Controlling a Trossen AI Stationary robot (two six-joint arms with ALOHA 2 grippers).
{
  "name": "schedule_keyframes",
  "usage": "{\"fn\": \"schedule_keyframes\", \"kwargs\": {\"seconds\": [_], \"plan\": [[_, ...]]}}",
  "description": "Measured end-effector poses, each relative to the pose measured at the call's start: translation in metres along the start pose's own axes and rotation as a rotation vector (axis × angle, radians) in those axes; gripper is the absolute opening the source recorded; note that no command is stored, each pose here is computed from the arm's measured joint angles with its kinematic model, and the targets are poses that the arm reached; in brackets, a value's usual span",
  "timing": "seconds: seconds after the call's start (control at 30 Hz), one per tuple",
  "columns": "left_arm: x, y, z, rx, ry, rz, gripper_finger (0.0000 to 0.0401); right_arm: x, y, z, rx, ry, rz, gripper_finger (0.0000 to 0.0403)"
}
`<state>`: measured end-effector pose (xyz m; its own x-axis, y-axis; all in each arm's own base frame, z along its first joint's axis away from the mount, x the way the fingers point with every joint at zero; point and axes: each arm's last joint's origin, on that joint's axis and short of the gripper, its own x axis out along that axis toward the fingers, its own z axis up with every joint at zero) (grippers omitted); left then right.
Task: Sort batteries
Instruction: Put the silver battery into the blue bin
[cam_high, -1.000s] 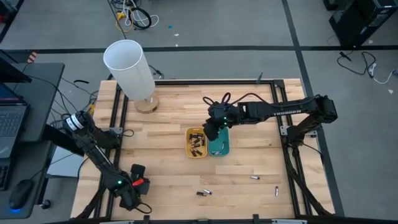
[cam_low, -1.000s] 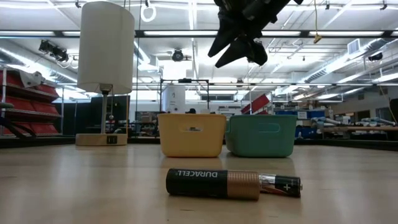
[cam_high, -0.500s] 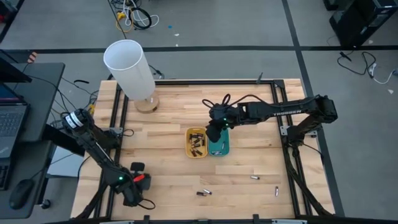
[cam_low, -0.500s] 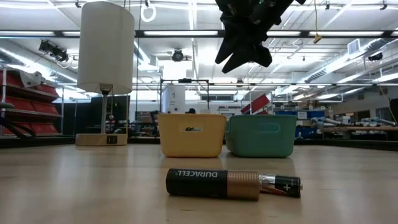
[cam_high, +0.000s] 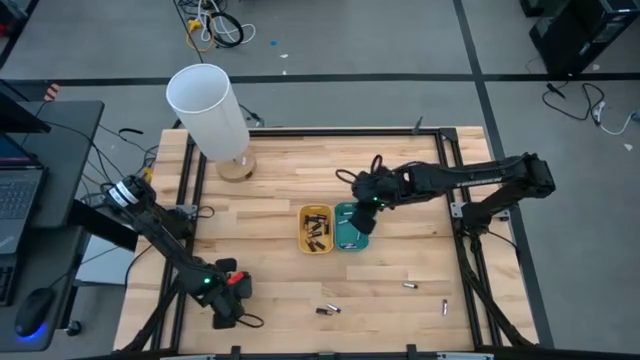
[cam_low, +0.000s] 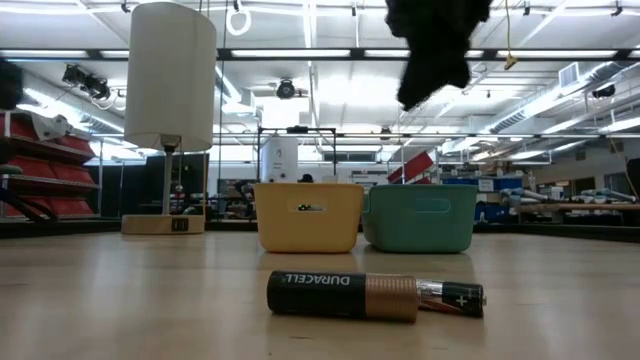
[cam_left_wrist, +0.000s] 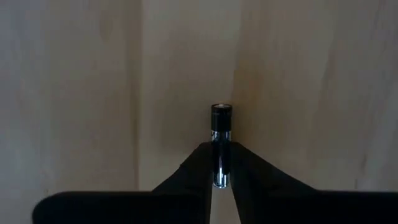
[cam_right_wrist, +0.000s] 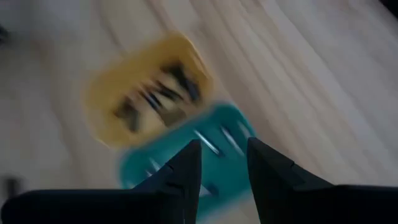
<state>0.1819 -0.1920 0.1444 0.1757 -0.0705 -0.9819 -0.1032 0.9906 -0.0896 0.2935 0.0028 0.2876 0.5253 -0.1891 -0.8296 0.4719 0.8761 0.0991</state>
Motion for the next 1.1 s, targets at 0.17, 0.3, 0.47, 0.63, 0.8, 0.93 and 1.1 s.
{"fn": "schedule_keyframes", "kwargs": {"seconds": [0.17,0.3,0.47,0.63,0.8,0.93,1.1], "plan": [[-0.003,0.006,0.025,-0.082,-0.12,-0.002,0.0055,-0.017,-0.005,-0.02,-0.088,0.075,-0.177,0.0104],[-0.008,0.013,0.048,-0.12,-0.159,-0.038,0.0054,-0.027,-0.009,-0.028,-0.113,0.087,-0.214,0.0093],[-0.02,0.032,0.08,-0.115,-0.203,-0.02,0.0054,-0.027,-0.021,-0.044,-0.102,0.095,-0.227,0.0082],[-0.044,0.049,0.112,-0.062,-0.24,0.001,0.0054,-0.021,-0.035,-0.072,-0.052,0.171,-0.184,0.0074],[-0.073,0.068,0.144,0.011,-0.309,0.016,0.0054,-0.011,-0.041,-0.11,0.028,0.313,-0.084,0.0071],[-0.096,0.088,0.17,0.087,-0.404,0.042,0.0054,-0.007,-0.039,-0.135,0.06,0.378,-0.025,0.0074],[-0.105,0.117,0.196,0.106,-0.484,0.081,0.0054,-0.007,-0.031,-0.155,0.039,0.449,0.055,0.0075]]}}
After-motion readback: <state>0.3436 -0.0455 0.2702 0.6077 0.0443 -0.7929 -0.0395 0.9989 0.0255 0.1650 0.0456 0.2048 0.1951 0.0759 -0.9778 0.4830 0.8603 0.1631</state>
